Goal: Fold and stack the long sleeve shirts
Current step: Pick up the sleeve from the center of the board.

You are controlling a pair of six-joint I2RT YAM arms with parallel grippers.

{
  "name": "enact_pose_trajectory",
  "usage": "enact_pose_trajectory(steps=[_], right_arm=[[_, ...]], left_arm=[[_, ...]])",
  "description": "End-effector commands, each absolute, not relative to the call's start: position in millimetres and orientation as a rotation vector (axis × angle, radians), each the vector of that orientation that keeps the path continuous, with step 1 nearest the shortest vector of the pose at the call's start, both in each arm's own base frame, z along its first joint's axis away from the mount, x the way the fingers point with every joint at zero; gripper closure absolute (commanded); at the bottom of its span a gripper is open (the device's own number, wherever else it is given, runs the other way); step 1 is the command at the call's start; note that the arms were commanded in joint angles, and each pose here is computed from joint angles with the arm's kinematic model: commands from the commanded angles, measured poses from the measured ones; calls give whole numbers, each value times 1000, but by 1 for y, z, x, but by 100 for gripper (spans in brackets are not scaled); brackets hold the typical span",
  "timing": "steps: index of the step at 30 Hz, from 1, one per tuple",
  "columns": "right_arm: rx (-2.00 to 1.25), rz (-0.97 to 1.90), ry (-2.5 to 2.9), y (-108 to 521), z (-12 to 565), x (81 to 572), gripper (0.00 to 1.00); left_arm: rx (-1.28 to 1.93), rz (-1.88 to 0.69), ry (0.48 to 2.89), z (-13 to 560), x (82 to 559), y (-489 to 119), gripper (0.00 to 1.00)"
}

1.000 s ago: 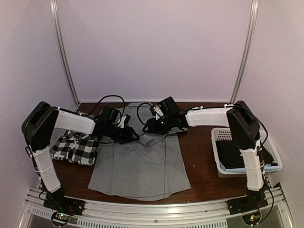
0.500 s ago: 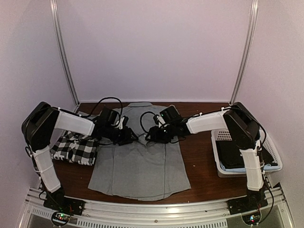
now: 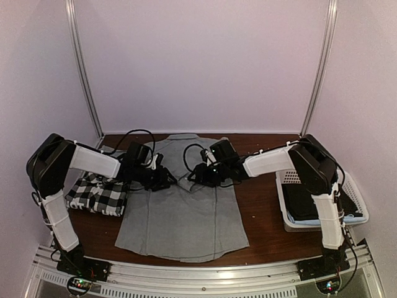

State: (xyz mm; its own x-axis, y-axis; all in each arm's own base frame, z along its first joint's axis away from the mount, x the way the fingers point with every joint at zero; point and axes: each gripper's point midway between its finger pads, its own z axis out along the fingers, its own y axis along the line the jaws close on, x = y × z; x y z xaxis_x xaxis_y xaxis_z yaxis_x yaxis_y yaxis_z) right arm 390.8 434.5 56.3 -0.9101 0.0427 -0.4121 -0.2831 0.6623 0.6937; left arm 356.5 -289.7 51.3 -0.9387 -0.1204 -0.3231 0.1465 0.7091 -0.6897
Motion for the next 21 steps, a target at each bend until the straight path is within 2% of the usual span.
enact_pose_trajectory(steps=[1,5,10,21], right_arm=[[-157,1174,2471,435,52,391,54],[-147,1210,2473,439,47,390,64],[-167,1234,2461,446,51,389,71],[-367,1306,2389,490,81,361,72]], left_arm=[[-35,-1180,2487,79,363,-284,55],[-58,-1219,2478,81,363,-284,55],[-85,-1272,2472,79,362,-286,48],[-184,-1284,2461,68,369,-276,33]])
